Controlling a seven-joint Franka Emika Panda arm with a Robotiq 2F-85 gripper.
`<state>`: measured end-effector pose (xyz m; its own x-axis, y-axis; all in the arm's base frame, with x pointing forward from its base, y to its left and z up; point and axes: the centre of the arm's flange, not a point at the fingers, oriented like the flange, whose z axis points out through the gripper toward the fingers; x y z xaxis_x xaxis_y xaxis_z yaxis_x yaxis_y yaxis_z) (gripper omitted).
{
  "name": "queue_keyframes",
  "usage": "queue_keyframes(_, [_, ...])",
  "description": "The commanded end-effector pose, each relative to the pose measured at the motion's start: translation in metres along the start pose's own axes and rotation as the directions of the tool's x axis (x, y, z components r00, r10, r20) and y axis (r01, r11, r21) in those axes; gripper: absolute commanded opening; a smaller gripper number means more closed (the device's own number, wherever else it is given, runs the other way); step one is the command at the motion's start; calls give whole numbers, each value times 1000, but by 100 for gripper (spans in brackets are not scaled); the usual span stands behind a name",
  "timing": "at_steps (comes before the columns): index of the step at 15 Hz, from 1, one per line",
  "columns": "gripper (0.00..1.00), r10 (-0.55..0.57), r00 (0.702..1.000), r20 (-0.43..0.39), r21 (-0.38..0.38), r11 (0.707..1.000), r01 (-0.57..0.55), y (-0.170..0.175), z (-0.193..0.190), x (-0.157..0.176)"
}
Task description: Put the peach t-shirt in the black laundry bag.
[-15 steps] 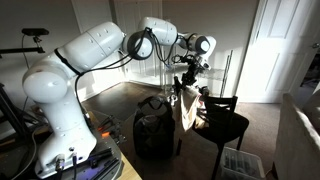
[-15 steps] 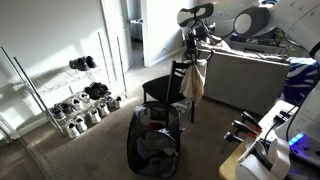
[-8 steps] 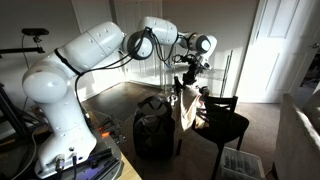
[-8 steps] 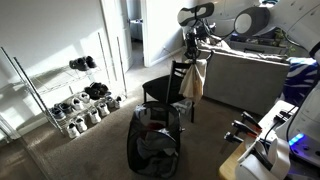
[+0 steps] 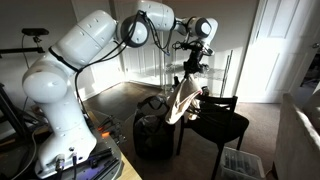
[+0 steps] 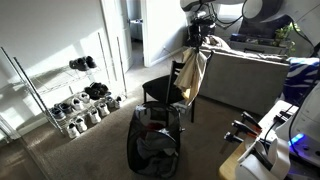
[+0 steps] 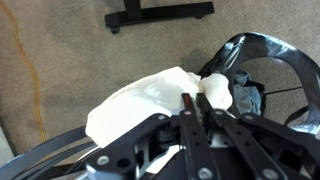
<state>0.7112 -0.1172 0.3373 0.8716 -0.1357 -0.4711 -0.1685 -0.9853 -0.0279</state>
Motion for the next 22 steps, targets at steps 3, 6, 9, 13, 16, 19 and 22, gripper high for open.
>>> queue_keyframes(3, [2, -256, 966, -22, -91, 963, 253, -10, -20, -104])
queue_keyframes(6, [2, -389, 921, 11, -140, 912, 386, -41, -37, -135])
queue_keyframes(9, [2, -476, 877, 67, -202, 854, 479, -92, -38, -161])
queue_keyframes(13, [2, -531, 829, 174, -302, 773, 558, -161, -7, -206])
queue_keyframes(16, [2, -565, 788, 245, -364, 700, 615, -190, 10, -228])
queue_keyframes(19, [2, -569, 768, 294, -391, 661, 640, -202, 25, -244])
queue_keyframes(22, [2, -575, 774, 266, -400, 664, 631, -204, 33, -254])
